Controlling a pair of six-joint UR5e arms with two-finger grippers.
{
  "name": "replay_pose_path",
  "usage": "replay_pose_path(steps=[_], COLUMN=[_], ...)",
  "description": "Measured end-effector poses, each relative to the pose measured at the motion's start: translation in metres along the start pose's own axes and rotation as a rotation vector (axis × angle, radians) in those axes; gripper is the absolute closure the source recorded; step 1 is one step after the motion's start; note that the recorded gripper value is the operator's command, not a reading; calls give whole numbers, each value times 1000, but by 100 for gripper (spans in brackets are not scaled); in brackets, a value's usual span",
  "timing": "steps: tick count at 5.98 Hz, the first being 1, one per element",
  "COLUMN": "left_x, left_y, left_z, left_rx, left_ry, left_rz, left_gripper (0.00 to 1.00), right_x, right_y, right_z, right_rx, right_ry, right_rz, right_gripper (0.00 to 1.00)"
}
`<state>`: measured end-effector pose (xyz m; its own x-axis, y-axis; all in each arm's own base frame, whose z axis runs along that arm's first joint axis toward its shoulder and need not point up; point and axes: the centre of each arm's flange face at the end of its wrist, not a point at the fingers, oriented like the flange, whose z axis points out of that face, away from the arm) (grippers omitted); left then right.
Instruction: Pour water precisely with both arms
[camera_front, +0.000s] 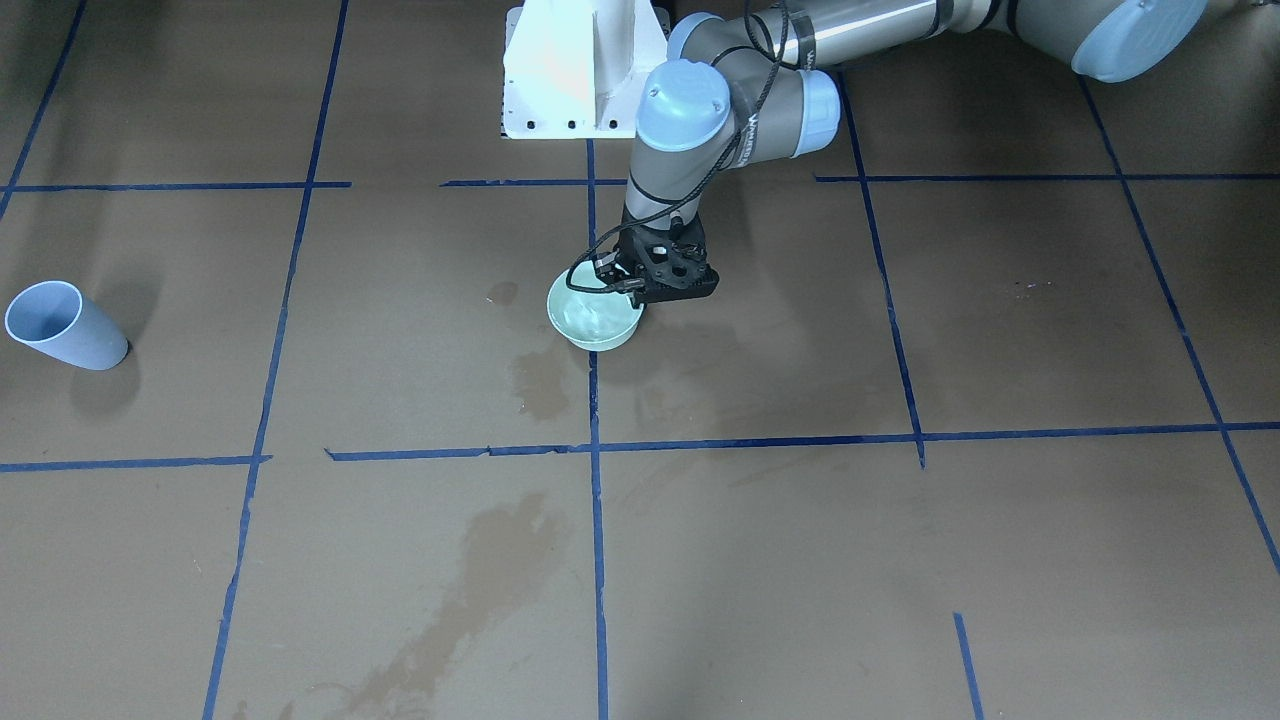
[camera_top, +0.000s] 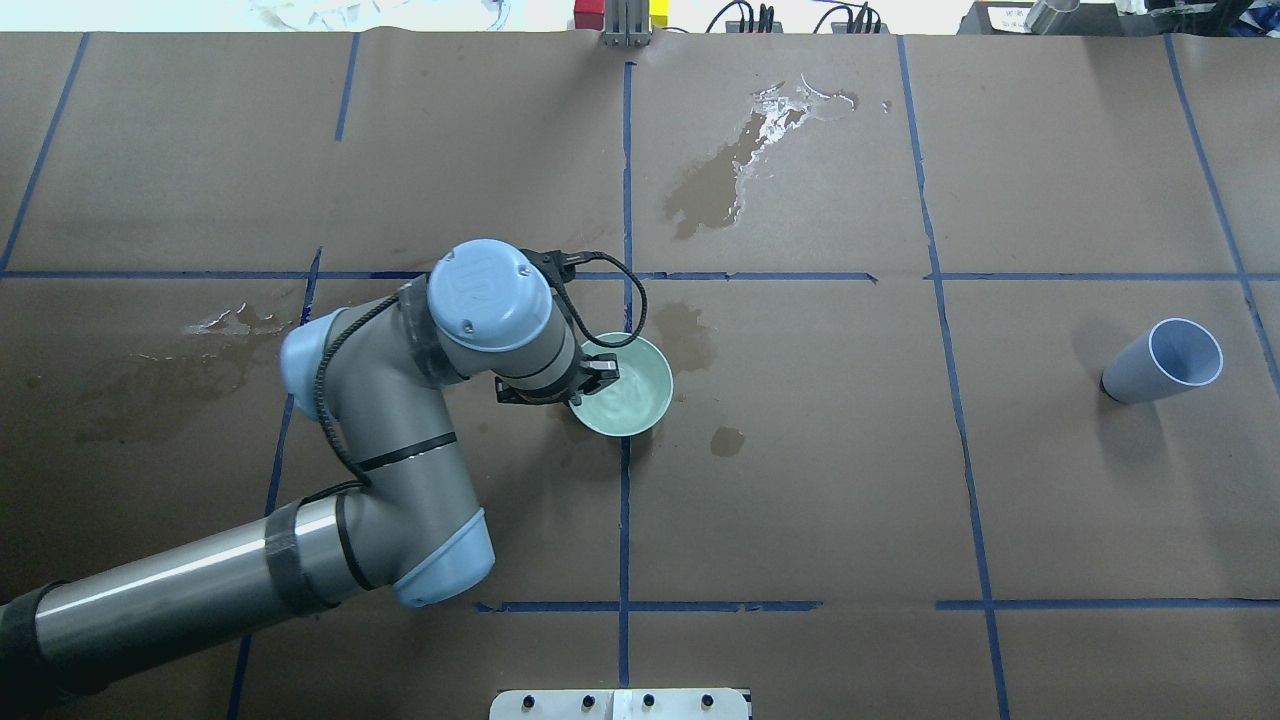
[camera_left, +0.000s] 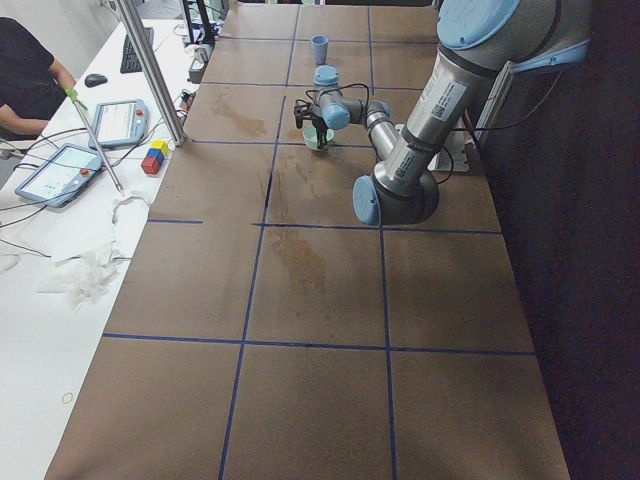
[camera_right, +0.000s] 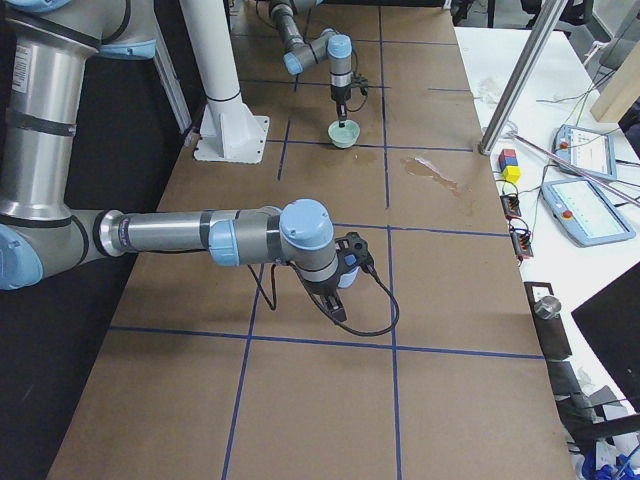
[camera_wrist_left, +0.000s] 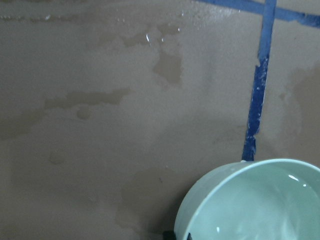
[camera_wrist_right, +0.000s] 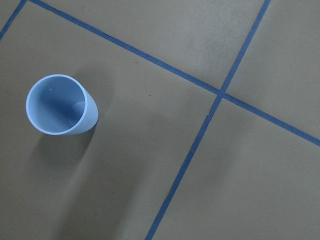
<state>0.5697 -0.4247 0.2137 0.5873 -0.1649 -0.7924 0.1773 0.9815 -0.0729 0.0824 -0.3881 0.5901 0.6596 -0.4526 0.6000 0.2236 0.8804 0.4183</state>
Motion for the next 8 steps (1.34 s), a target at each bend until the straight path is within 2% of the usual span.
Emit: replay_pose_path(steps=[2, 6, 8], left_x=[-32, -116, -177], left_y=[-7, -57, -81], left_z=[-21, -42, -46], left_rx=[3, -125, -125], left_ry=[20, 93, 114], left_rz=[-11, -48, -28], left_gripper=[100, 100, 100], right_x=[0, 1, 1], right_y=[0, 0, -1], right_z=[-1, -3, -4], right_rx=[3, 7, 8], right_ry=[2, 7, 8], right_rz=[0, 0, -2], right_gripper=[0, 0, 0])
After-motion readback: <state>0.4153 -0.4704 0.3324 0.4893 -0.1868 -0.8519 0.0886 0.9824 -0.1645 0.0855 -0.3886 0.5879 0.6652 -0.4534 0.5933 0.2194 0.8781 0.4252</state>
